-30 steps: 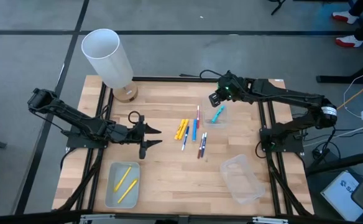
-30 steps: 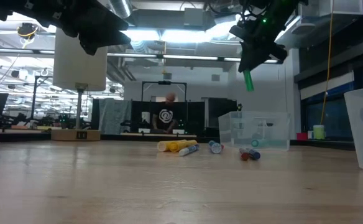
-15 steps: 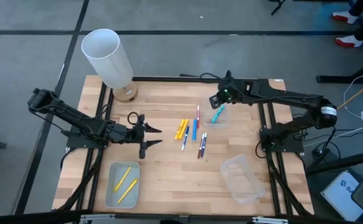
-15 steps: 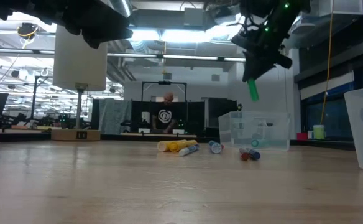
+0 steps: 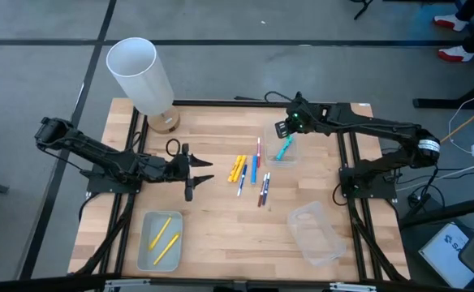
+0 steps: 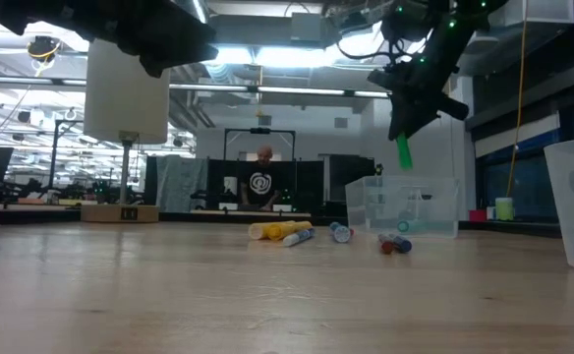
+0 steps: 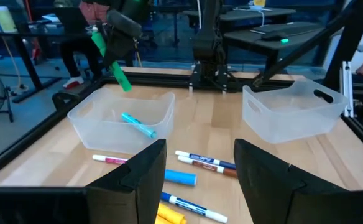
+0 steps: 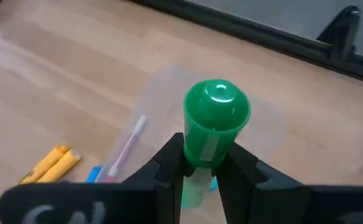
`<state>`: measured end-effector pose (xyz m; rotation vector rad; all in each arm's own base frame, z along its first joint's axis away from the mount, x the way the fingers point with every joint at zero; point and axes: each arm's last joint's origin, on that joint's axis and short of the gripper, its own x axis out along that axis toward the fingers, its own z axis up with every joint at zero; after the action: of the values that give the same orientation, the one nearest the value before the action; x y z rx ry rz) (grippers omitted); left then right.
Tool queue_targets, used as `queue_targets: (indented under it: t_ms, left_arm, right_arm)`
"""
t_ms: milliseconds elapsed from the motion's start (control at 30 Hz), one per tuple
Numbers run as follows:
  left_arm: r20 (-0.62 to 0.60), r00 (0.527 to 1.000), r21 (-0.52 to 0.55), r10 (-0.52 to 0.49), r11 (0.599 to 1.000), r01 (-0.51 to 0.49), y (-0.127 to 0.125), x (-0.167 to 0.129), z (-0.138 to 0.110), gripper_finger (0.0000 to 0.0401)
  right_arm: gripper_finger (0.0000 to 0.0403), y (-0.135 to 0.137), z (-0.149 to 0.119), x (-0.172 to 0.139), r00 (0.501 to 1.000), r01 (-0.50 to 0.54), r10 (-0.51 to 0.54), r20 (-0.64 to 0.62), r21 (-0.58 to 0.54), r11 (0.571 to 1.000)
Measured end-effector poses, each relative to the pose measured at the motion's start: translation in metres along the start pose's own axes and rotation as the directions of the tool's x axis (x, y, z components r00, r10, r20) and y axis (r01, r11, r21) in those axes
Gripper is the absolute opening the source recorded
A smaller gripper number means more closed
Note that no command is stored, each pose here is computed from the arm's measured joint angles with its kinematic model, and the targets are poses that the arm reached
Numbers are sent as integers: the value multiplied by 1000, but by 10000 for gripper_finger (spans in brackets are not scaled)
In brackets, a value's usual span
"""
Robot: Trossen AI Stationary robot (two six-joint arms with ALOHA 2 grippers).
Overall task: Pick & Place Markers
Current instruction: Put the green highlighter pen into the top transparent bin
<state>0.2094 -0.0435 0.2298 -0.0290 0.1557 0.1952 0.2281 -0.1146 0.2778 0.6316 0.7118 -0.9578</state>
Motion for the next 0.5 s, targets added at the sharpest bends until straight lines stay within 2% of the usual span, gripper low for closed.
queue_targets:
  t_ms: [267, 500]
  left_arm:
    - [-2, 1000, -23, -25, 999, 25, -1, 0, 0, 185]
    - [-8, 999, -24, -43, 999, 43, -2, 0, -1, 185]
  right_arm:
    - [72, 2, 0, 18, 999, 11, -11, -46, 5, 1000]
    - [72, 8, 2, 34, 998, -21, 20, -54, -9, 1000]
